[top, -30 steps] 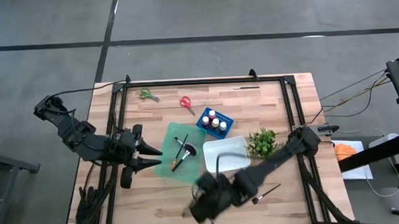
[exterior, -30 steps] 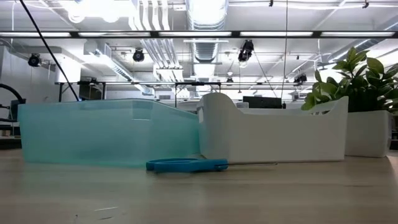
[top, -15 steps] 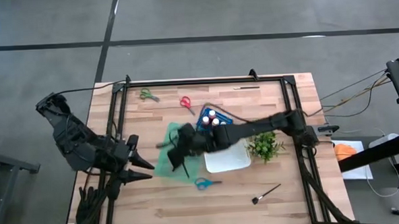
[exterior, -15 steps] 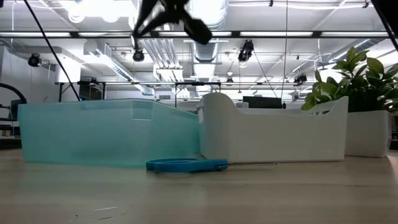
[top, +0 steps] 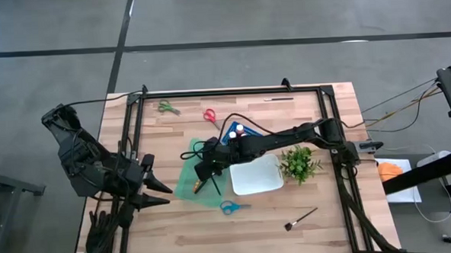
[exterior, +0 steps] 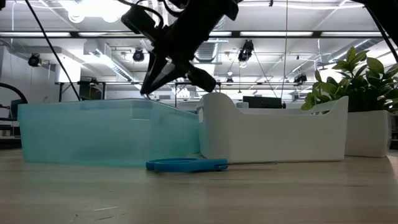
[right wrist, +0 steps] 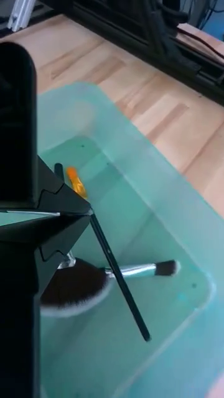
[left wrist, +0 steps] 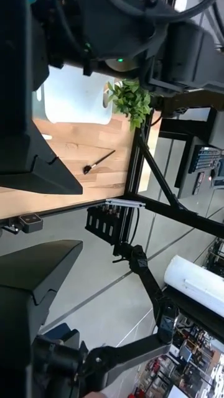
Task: Pick & Place Paint Supplies
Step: Put the black eyeshadow brush into the green bin, then put the black brow brush into the green bin
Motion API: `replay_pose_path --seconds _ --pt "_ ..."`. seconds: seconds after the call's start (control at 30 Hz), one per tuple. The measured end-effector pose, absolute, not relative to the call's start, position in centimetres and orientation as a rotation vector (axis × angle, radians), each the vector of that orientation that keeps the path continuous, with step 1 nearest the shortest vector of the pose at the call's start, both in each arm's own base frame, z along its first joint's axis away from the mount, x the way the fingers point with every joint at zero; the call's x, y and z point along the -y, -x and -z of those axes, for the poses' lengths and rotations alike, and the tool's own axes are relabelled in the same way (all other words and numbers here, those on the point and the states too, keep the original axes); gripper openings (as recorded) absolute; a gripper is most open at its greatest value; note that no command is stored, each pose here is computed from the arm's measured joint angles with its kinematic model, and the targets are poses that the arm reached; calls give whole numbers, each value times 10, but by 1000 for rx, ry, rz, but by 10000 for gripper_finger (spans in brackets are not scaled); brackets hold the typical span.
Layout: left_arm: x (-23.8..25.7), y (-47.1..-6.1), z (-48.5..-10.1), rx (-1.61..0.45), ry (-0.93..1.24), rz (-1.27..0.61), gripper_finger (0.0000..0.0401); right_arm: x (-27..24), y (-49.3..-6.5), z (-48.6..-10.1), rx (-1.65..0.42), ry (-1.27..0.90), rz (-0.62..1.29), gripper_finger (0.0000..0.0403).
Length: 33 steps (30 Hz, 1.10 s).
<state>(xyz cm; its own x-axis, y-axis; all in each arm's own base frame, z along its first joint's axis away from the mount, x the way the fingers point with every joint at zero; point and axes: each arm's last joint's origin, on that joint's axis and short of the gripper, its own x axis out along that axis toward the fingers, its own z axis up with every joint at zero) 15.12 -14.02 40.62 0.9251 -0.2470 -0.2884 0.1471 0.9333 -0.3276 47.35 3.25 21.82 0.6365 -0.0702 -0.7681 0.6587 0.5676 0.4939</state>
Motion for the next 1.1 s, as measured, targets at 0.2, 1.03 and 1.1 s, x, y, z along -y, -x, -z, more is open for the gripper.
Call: replay_pose_path --seconds 0.2,1.03,1.1 --pt "140 -151 -406 -334 305 205 138 -32 -474 -209 -754 -886 469 8" --pt "140 -151 -405 -337 294 192 137 -100 -427 -277 -853 -530 110 150" --pt "140 -151 -405 -340 288 191 137 -126 -405 -286 -901 -460 37 150"
